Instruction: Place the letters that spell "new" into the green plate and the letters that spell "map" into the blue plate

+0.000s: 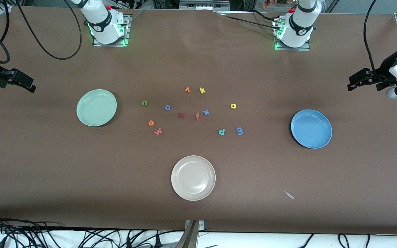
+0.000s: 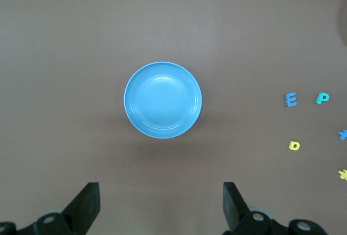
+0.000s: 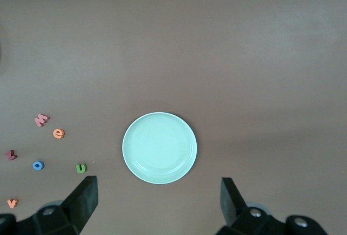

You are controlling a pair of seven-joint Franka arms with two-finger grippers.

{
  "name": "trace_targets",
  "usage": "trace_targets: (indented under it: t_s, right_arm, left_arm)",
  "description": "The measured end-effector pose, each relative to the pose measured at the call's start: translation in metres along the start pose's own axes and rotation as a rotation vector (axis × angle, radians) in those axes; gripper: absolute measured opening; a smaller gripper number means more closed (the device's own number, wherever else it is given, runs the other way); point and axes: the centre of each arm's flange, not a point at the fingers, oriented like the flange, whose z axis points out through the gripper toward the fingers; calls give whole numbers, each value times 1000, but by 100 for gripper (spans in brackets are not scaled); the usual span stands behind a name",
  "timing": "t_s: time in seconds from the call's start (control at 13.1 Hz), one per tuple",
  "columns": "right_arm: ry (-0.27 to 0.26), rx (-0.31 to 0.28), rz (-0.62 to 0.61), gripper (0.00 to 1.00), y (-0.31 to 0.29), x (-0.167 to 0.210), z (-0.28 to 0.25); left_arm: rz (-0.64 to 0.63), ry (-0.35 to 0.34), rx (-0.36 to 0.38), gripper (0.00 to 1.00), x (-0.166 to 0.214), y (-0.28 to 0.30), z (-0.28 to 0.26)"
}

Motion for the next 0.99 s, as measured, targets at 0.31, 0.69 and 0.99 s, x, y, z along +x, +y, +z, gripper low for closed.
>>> trace_targets:
  t_s: [0.31, 0.69, 0.99]
  right_arm:
    - [0, 0, 0, 100, 0, 0, 0]
    - [0, 0, 0, 100, 0, 0, 0]
    - [0, 0, 0, 100, 0, 0, 0]
  left_arm:
    - [2, 2, 0, 100, 0, 1, -1]
    - [6, 7, 1, 100, -2, 5, -4]
    - [-1, 7, 2, 100, -2, 15, -4]
